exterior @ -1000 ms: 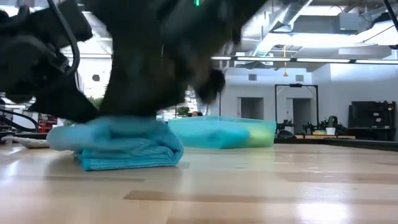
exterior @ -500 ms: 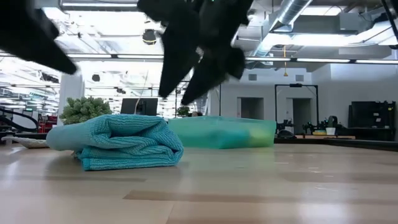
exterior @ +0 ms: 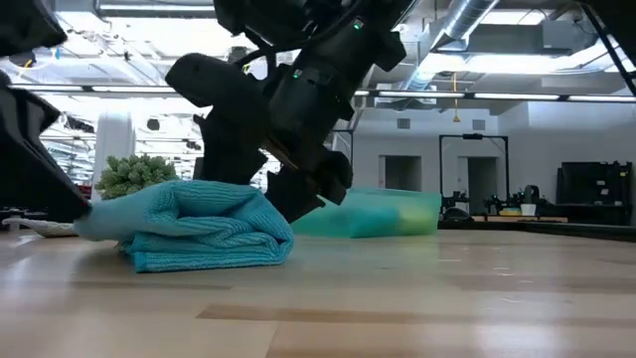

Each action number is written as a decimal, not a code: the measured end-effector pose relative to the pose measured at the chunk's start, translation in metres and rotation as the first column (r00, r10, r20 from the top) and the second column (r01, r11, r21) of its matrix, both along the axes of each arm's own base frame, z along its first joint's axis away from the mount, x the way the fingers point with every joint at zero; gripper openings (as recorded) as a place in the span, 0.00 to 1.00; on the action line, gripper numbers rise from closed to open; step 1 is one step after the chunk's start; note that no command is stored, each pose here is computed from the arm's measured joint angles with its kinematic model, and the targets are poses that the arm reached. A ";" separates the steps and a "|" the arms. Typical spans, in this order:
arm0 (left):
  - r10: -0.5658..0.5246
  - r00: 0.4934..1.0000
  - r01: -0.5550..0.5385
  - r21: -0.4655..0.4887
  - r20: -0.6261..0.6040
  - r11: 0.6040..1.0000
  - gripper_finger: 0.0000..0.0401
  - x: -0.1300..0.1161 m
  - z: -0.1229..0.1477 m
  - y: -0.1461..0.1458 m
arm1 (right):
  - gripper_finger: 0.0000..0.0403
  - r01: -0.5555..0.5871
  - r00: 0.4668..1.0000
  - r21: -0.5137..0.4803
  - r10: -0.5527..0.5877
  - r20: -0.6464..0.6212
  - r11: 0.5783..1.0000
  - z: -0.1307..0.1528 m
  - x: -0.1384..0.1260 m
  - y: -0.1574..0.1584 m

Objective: Fold microfiber towels
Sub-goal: Put the folded blue microfiber towel into the green bin

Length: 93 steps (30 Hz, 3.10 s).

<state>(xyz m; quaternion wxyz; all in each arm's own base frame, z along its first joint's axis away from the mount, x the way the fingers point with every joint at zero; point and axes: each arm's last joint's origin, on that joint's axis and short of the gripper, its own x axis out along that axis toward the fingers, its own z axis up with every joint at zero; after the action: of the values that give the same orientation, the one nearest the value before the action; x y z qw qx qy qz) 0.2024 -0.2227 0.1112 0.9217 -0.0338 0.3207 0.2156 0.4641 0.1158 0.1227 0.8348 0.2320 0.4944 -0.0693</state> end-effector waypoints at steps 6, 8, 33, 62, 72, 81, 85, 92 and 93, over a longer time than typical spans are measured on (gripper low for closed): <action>0.039 0.998 -0.039 0.013 -0.044 0.999 0.00 0.013 -0.020 0.007 | 0.60 0.024 0.999 0.022 -0.023 -0.026 0.999 -0.004 -0.001 0.000; 0.045 0.998 -0.044 0.016 -0.051 0.999 0.00 0.014 -0.022 0.009 | 0.49 0.023 0.999 0.017 -0.022 -0.030 1.000 -0.004 -0.001 -0.001; 0.055 0.998 -0.057 -0.052 -0.030 0.997 0.00 0.008 -0.021 0.002 | 0.04 -0.051 0.993 -0.180 0.068 0.092 0.982 0.127 -0.035 -0.082; 0.110 0.994 -0.108 -0.100 0.015 0.989 0.00 0.005 -0.021 0.000 | 0.06 -0.073 0.988 -0.042 0.078 0.133 0.996 0.120 -0.147 -0.331; 0.156 0.988 -0.154 -0.098 0.012 0.983 0.00 0.012 -0.021 0.009 | 0.08 0.063 0.989 0.060 -0.070 0.133 0.996 0.081 -0.199 -0.373; 0.159 0.987 -0.159 -0.077 -0.002 0.984 0.00 0.017 -0.021 0.014 | 0.06 -0.112 0.935 0.239 0.021 0.353 0.965 0.102 -0.199 -0.356; 0.159 0.987 -0.159 -0.075 -0.003 0.984 0.00 0.017 -0.021 0.014 | 0.08 -0.221 0.897 0.240 0.100 0.431 0.945 0.112 -0.191 -0.342; 0.162 0.987 -0.162 -0.072 -0.007 0.984 0.00 0.017 -0.021 0.015 | 0.06 -0.231 0.921 0.181 0.155 0.359 0.956 0.091 -0.177 -0.338; 0.162 0.987 -0.162 -0.072 -0.007 0.984 0.00 0.017 -0.021 0.015 | 0.06 -0.215 0.929 0.176 0.146 0.339 0.961 0.086 -0.176 -0.340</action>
<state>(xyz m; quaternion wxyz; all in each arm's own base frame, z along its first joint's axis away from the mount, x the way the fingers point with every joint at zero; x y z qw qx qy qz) 0.2192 -0.2080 0.0900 0.8992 -0.0930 0.3248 0.2780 0.2880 -0.2246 0.2087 0.8779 0.2802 0.3752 0.0998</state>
